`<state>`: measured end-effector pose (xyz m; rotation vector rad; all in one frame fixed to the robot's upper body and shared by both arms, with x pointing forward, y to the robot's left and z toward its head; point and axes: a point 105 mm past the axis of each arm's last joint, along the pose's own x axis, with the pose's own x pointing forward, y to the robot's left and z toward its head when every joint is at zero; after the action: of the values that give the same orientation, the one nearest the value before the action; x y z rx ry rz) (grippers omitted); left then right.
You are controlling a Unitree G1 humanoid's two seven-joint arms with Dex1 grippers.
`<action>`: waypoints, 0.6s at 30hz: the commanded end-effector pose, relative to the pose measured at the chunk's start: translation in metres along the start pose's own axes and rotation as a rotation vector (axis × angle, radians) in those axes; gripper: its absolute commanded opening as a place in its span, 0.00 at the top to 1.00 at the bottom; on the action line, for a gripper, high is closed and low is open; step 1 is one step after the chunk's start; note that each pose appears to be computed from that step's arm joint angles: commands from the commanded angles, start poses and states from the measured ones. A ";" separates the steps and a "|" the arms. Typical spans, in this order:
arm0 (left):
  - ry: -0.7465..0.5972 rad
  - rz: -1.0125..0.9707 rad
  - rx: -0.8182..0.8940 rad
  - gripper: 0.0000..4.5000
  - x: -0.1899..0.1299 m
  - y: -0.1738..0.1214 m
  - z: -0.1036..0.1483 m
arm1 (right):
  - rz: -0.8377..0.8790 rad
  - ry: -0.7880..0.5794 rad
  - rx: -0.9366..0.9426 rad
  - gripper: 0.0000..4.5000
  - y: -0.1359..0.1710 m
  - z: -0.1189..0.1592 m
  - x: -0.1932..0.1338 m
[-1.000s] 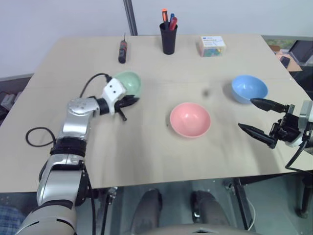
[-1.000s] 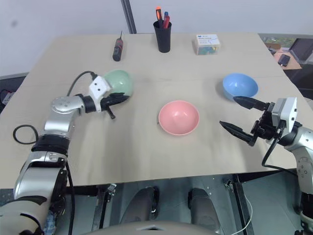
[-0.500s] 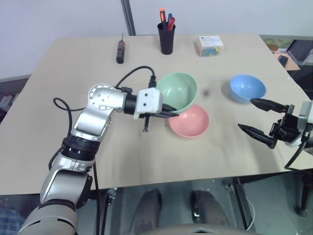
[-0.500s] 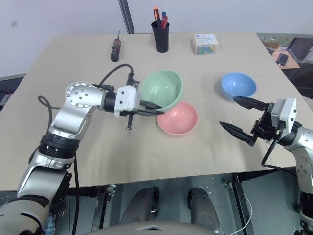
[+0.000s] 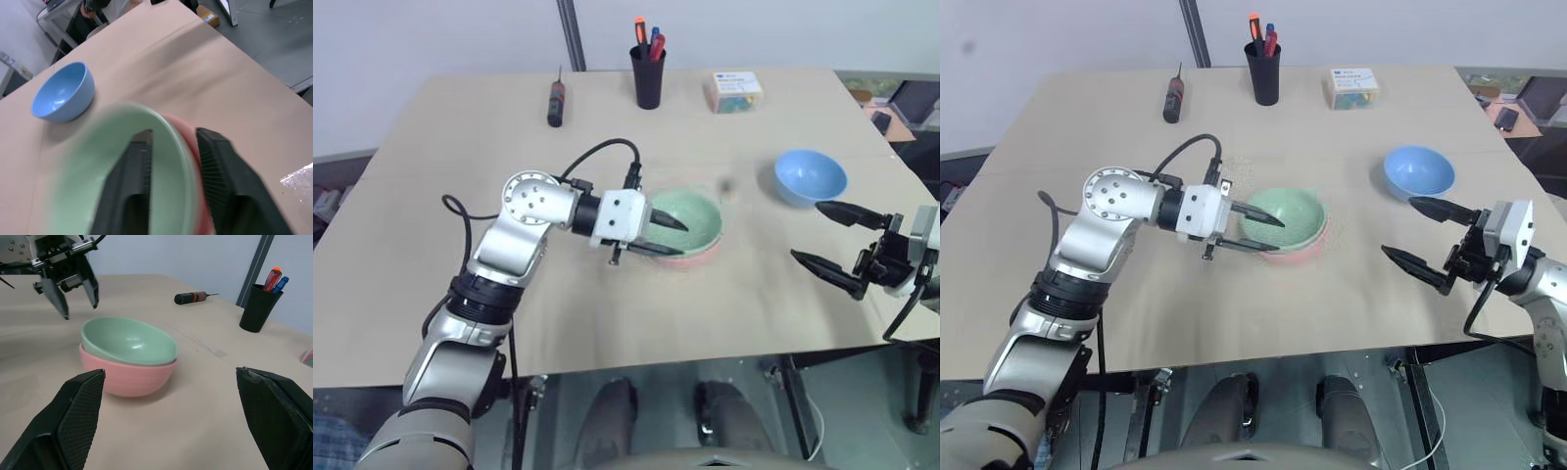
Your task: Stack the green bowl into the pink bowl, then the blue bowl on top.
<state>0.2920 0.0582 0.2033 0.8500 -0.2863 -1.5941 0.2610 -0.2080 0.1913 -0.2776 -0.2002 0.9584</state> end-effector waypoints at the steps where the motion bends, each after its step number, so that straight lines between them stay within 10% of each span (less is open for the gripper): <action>1: -0.054 0.085 0.071 0.17 -0.001 0.014 0.012 | 0.008 -0.026 -0.054 0.00 0.002 0.011 0.001; 4: -0.102 0.158 0.068 0.02 -0.004 0.025 0.016 | 0.006 -0.022 -0.053 0.00 0.001 0.010 0.000; 18: -0.287 0.465 -0.363 0.02 -0.080 0.009 -0.016 | -0.106 0.066 -0.129 0.00 -0.040 -0.002 0.012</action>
<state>0.3120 0.1244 0.2142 0.2601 -0.3166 -1.2930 0.2938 -0.2178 0.1937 -0.3620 -0.1900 0.8539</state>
